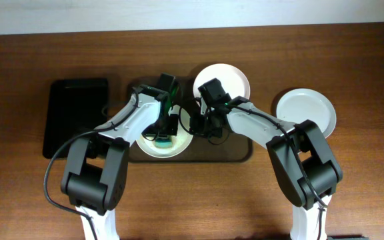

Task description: Clean dirty plates on tray and stack at the side

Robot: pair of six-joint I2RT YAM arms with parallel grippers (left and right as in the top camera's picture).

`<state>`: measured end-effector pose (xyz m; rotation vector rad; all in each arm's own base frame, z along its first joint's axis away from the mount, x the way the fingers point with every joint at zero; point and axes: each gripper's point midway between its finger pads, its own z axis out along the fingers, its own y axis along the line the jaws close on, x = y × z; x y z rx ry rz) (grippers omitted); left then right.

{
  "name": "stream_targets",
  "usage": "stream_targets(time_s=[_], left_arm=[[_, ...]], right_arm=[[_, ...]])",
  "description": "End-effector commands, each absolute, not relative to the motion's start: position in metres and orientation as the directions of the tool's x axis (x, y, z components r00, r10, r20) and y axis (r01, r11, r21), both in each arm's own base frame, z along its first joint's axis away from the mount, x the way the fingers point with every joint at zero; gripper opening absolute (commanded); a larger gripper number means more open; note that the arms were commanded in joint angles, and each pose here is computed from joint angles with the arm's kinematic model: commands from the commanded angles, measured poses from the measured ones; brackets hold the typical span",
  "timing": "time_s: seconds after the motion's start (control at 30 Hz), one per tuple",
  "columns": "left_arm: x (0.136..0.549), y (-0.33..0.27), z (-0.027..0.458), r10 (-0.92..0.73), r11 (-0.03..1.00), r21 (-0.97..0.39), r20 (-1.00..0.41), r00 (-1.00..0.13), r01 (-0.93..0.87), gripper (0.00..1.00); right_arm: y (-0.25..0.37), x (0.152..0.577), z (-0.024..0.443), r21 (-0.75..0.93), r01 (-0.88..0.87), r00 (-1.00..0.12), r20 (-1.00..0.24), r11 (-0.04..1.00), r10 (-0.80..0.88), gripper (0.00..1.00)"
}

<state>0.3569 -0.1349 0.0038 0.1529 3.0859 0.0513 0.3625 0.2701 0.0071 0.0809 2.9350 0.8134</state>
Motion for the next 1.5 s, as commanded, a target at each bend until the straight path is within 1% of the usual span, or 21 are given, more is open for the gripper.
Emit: stream_targets(time_s=[0.0,0.1,0.2,0.3,0.37,0.5,0.63,0.73,0.77,0.83,0.87,0.93,1.0,1.07,1.2,1.23,1.33,1.37,1.47], left_arm=[[0.348,-0.050,-0.027,0.060,0.899,0.434,-0.007,-0.998,0.051,0.01],[0.351,-0.041,-0.023,0.041,0.876,0.482,-0.038,-0.998,0.018,0.01],[0.352,-0.039,-0.021,0.041,0.867,0.498,-0.043,-0.998,0.014,0.01],[0.357,-0.038,-0.013,-0.007,0.860,0.508,-0.077,-0.997,-0.045,0.01],[0.367,-0.042,0.003,-0.048,0.863,0.496,-0.109,-0.993,-0.096,0.01],[0.403,-0.057,0.054,-0.056,0.881,0.453,-0.186,-0.981,-0.136,0.01],[0.433,-0.072,0.102,-0.088,0.919,0.350,-0.267,-0.960,-0.182,0.01],[0.444,-0.071,0.131,-0.125,0.937,0.280,-0.292,-0.948,-0.210,0.01],[0.445,-0.072,0.134,-0.142,0.947,0.240,-0.282,-0.949,-0.213,0.01],[0.444,-0.085,0.129,-0.082,0.988,0.113,-0.214,-0.973,-0.108,0.01],[0.441,-0.089,0.126,-0.066,0.997,0.037,-0.176,-0.982,-0.073,0.01],[0.437,-0.088,0.124,-0.061,0.997,-0.050,-0.131,-0.989,-0.055,0.01],[0.434,-0.084,0.123,-0.056,0.996,-0.076,-0.110,-0.992,-0.048,0.01],[0.434,-0.085,0.123,-0.056,0.996,-0.075,-0.110,-0.992,-0.048,0.01],[0.438,-0.085,0.124,-0.057,0.996,-0.080,-0.128,-0.990,-0.047,0.01],[0.439,-0.086,0.124,-0.057,0.996,-0.081,-0.132,-0.990,-0.047,0.01],[0.440,-0.086,0.124,-0.057,0.996,-0.081,-0.134,-0.989,-0.046,0.01],[0.440,-0.086,0.123,-0.057,0.996,-0.081,-0.133,-0.989,-0.047,0.01],[0.438,-0.085,0.118,-0.057,0.996,-0.079,-0.123,-0.991,-0.048,0.01]], right_arm=[[0.263,0.365,0.002,0.491,0.030,-0.994,-0.081,0.871,0.080,0.04],[0.263,0.365,0.002,0.491,0.030,-0.994,-0.081,0.871,0.080,0.04],[0.263,0.365,0.002,0.491,0.031,-0.994,-0.081,0.871,0.080,0.04],[0.263,0.365,0.002,0.491,0.030,-0.994,-0.081,0.871,0.080,0.04],[0.263,0.365,0.002,0.490,0.031,-0.994,-0.080,0.871,0.080,0.04],[0.263,0.365,0.002,0.489,0.032,-0.994,-0.078,0.872,0.080,0.04],[0.262,0.363,0.001,0.485,0.037,-0.994,-0.069,0.874,0.080,0.04],[0.261,0.364,0.001,0.486,0.040,-0.994,-0.070,0.873,0.084,0.04],[0.261,0.365,0.001,0.488,0.037,-0.994,-0.075,0.872,0.084,0.04],[0.263,0.367,0.007,0.493,0.019,-0.993,-0.092,0.870,0.074,0.04],[0.263,0.369,0.016,0.497,-0.012,-0.991,-0.121,0.867,0.055,0.04],[0.261,0.373,0.039,0.492,-0.054,-0.982,-0.183,0.869,0.042,0.04],[0.244,0.376,0.066,0.413,-0.070,-0.963,-0.267,0.908,0.047,0.04],[0.218,0.370,0.091,0.289,-0.065,-0.941,-0.335,0.955,0.037,0.04],[0.191,0.357,0.131,0.098,-0.068,-0.890,-0.455,0.993,-0.016,0.04],[0.183,0.356,0.141,0.017,-0.052,-0.866,-0.499,0.999,-0.037,0.04],[0.168,0.352,0.172,-0.258,0.014,-0.760,-0.631,0.966,-0.157,0.04],[0.168,0.350,0.178,-0.304,0.028,-0.736,-0.651,0.952,-0.187,0.04],[0.172,0.346,0.213,-0.452,0.128,-0.602,-0.743,0.883,-0.293,0.04]])
